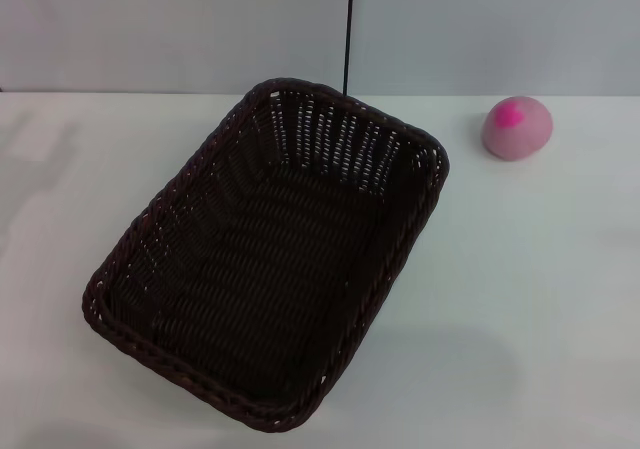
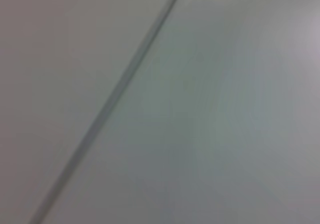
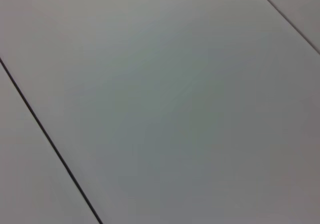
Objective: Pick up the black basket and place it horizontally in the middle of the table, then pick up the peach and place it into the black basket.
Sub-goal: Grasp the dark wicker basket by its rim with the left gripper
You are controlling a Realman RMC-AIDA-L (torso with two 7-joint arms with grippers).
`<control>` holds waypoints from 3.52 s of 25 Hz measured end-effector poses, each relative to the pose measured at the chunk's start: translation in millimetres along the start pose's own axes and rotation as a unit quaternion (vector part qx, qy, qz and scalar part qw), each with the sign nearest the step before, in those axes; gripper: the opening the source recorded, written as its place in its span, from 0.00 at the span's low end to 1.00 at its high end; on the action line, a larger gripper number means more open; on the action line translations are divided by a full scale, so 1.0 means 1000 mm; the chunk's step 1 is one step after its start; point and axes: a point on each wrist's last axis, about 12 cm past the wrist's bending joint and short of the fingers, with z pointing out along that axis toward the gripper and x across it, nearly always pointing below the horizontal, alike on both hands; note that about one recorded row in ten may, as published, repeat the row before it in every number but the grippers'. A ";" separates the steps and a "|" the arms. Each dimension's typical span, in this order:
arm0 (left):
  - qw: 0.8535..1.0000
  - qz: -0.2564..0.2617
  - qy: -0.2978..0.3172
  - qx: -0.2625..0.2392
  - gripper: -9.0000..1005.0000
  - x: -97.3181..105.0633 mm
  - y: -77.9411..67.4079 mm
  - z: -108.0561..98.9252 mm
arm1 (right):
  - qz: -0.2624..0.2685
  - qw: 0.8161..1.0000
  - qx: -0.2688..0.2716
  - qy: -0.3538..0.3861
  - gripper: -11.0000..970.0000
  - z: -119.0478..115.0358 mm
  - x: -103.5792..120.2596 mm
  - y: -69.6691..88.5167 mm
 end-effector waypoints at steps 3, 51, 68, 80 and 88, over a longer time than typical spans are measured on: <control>0.993 -0.028 0.076 0.084 0.72 -0.019 0.005 0.019 | 0.001 1.000 0.011 0.010 0.63 0.001 0.003 -0.002; 0.727 0.115 0.663 0.133 0.64 0.025 -0.075 0.169 | -0.001 0.998 0.042 0.036 0.63 0.006 0.009 -0.009; 0.703 0.130 0.688 0.128 0.63 0.039 -0.078 0.165 | -0.003 0.998 0.050 0.034 0.63 0.002 0.007 -0.012; 0.693 0.135 0.694 0.137 0.63 0.045 -0.082 0.164 | -0.002 0.998 0.055 0.036 0.63 0.002 0.007 -0.013; 0.697 0.147 0.688 0.135 0.43 0.045 -0.080 0.165 | -0.002 0.997 0.060 0.038 0.63 0.002 0.008 -0.014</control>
